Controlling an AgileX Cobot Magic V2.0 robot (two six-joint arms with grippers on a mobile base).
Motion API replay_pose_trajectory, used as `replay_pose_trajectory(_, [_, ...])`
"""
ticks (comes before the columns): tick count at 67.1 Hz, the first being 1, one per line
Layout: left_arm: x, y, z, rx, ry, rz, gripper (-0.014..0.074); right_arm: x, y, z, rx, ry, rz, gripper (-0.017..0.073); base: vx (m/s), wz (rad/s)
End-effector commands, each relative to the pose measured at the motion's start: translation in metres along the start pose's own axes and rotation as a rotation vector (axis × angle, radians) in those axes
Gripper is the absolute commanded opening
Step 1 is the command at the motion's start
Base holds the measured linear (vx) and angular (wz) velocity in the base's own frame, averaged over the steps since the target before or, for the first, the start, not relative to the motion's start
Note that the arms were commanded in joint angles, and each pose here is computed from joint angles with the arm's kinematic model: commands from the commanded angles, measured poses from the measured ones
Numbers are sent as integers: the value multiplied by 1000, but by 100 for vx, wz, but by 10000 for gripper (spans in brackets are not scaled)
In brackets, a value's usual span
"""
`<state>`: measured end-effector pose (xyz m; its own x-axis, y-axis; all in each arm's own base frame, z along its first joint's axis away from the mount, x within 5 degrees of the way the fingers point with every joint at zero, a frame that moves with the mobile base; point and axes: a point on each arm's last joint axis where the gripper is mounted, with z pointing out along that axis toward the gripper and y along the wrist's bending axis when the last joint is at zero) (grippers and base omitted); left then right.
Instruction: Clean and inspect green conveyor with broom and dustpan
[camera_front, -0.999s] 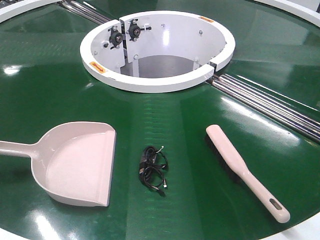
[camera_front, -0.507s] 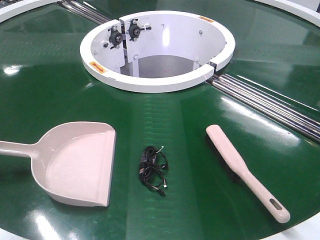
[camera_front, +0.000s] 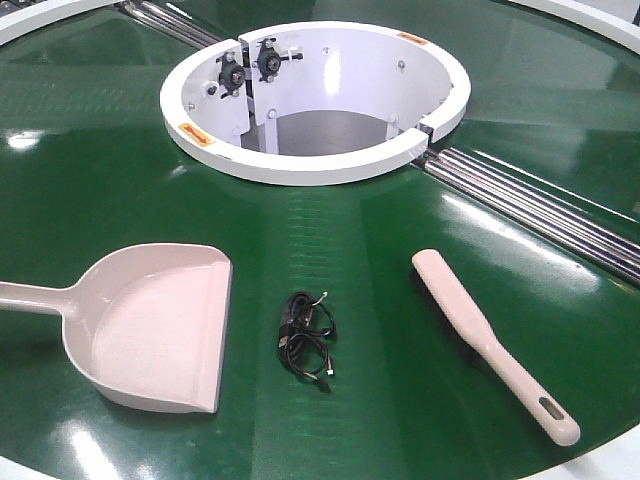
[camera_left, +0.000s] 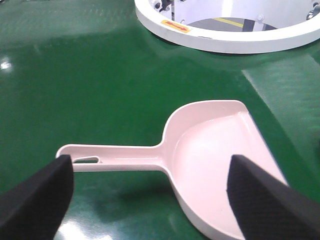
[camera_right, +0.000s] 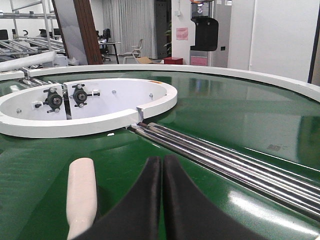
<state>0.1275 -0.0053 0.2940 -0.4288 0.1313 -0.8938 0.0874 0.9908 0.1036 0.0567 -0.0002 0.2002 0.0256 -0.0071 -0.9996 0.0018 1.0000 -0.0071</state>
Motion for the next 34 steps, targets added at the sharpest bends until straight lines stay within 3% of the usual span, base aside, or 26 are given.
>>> replay_pose_trajectory(1, [-17,-1,-3,19,-95,-66,608,-6,0,-1,5,-79,-13,-8,0,0])
replay_pose_trajectory(5, [-20,0,-4,18,-43,-10,598,-6,0,-1,5,-79,-13,-8,0,0])
replay_pose_trajectory(12, [-35,5,-1,6,102,183,587,-6,0,-1,5,-78,-13,-8,0,0])
replay_pose_trajectory(24, [-73,12,18,45,273,454,587,-6,0,-1,5,-78,-13,-8,0,0])
replay_pose_trajectory(34, [-93,11,45,148,420,598,587,-6,0,-1,5,-78,-13,-8,0,0])
